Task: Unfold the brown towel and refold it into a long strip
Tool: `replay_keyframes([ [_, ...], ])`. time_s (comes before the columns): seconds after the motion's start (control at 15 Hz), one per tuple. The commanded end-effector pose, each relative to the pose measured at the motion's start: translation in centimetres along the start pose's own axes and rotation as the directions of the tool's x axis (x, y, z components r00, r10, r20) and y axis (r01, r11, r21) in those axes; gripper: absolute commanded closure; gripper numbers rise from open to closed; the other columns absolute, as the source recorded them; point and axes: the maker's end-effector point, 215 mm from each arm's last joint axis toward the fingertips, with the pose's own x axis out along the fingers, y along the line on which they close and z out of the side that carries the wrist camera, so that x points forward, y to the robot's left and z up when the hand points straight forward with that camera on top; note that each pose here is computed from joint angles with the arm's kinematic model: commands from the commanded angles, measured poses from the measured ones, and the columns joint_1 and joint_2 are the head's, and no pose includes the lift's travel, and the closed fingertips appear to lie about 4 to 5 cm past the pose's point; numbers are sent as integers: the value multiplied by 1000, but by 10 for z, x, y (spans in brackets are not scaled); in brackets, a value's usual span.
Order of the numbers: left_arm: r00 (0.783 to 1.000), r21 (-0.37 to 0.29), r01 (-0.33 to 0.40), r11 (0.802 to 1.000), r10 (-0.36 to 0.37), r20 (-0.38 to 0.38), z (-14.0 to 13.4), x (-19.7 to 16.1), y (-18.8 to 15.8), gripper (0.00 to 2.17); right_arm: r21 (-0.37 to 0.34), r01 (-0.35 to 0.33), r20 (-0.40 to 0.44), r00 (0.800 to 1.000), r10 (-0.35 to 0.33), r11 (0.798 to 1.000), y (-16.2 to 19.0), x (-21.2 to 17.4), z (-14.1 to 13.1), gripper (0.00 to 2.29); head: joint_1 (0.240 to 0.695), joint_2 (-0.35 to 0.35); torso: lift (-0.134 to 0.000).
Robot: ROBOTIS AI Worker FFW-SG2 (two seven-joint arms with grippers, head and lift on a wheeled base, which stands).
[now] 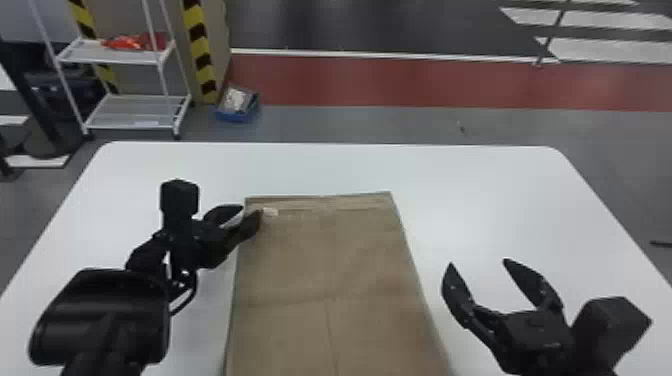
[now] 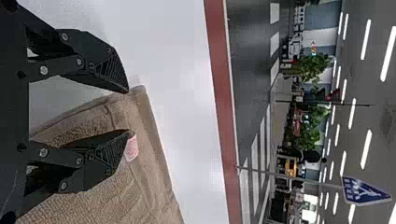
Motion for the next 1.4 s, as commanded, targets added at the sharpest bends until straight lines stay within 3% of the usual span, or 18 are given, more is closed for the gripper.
replay_keyframes([
  [0.0,1000,0,1,1000,-1,-9,-4,0,1,701,1,1,0,1000,-1,1000,0,0,0,87,695,-69,-123],
  [0.13,1000,1,5,1000,-5,-9,-4,0,0,704,1,1,0,1000,-1,1000,0,0,0,87,695,-68,-123],
  [0.27,1000,0,0,1000,0,-4,-3,-1,2,1139,1,1,1,1000,-1,1000,0,0,0,87,695,-68,-123],
  [0.8,1000,-2,0,1000,0,23,-10,-16,-4,1156,2,1,-3,1000,-1,1000,0,1,-2,87,695,-66,-123],
  [1.33,988,44,34,998,-41,148,50,-80,-40,1156,4,0,-6,1000,0,1000,0,2,-4,87,695,-73,-123],
])
